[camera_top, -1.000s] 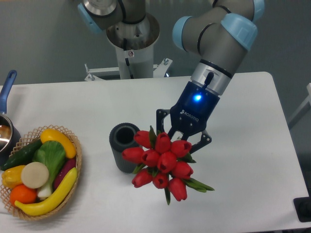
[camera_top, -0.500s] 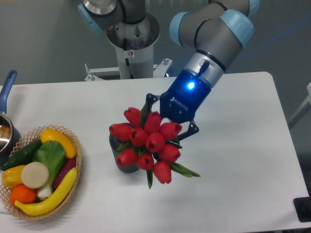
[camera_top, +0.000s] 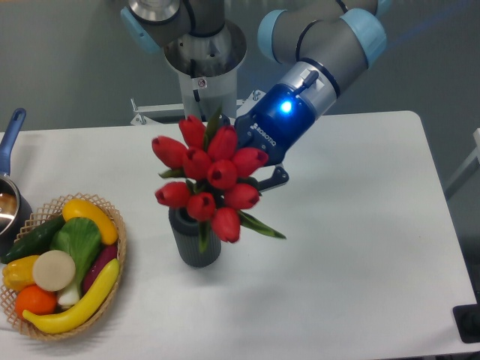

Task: Insert the flowers into the vase
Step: 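Lower the tulip stems down into the grey vase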

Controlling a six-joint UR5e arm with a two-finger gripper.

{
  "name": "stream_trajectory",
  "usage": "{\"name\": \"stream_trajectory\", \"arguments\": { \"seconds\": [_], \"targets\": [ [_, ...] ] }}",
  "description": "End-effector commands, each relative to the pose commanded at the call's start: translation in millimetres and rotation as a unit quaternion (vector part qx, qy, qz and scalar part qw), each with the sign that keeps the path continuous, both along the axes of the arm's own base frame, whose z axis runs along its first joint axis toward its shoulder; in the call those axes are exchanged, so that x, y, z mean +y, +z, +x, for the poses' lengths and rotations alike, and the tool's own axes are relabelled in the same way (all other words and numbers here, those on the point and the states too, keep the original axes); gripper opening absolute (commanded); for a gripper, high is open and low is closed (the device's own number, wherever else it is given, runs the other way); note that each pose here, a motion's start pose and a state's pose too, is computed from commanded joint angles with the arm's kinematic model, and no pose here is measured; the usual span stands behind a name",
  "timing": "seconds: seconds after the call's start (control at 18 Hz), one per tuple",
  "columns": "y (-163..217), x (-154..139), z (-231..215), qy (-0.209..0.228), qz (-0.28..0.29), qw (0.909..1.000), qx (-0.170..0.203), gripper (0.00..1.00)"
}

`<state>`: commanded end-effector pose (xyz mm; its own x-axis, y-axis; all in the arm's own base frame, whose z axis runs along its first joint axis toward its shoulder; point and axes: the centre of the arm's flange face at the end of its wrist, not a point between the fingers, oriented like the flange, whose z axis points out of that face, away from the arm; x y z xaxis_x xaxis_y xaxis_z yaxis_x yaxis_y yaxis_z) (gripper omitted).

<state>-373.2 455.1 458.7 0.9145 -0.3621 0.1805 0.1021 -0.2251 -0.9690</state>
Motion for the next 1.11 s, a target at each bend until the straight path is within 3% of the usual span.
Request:
{"name": "stream_trajectory", "arguments": {
  "seconds": [0.56, 0.83, 1.11],
  "targets": [
    [-30.7, -2.5, 17.8, -0.016, 0.009, 0.9998, 0.003, 0.34],
    [-63.5, 1.8, 38.0, -0.035, 0.007, 0.9994, 0.006, 0.34],
    [-99.2, -8.1, 52.4, -0.045, 0.019, 0.9982, 0.035, 0.34]
  ]
}}
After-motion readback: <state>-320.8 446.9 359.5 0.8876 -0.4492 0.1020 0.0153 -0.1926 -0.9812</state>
